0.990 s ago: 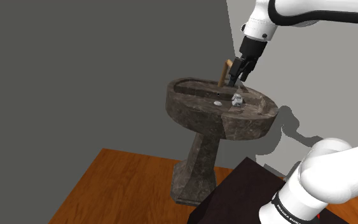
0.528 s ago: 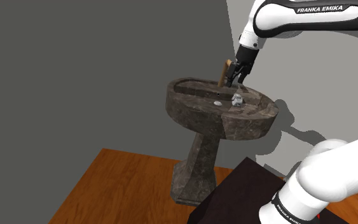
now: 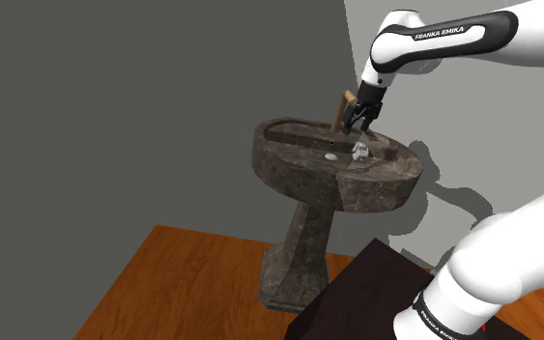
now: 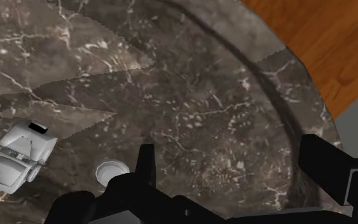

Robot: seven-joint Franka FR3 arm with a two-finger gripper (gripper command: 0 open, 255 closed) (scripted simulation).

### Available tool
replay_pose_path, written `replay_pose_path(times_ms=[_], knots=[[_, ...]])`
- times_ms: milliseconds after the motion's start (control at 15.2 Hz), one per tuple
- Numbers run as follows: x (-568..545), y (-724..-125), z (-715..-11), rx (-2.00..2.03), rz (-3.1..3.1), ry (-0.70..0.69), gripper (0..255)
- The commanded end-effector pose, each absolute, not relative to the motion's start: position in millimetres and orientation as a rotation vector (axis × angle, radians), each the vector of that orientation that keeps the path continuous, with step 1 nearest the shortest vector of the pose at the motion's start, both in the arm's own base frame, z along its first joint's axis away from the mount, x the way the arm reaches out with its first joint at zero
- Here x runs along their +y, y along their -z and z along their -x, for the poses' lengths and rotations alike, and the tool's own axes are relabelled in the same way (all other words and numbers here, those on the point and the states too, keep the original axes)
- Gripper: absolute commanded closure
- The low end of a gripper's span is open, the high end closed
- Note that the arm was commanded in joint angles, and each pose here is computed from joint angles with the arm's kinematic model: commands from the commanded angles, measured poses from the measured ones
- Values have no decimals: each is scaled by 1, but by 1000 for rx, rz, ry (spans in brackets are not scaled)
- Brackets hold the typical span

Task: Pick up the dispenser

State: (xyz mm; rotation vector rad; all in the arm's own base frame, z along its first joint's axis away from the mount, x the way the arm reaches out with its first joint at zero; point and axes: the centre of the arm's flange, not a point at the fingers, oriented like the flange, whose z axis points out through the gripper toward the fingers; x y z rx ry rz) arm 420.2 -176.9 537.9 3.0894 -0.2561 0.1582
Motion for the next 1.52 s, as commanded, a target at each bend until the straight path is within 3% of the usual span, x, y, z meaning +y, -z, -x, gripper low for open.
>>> replay_pose_path(times_ms=[0, 1452], knots=[[-201, -528, -428, -296, -3085, -159, 0], [-433, -416, -480, -680, -3029, -155, 0]])
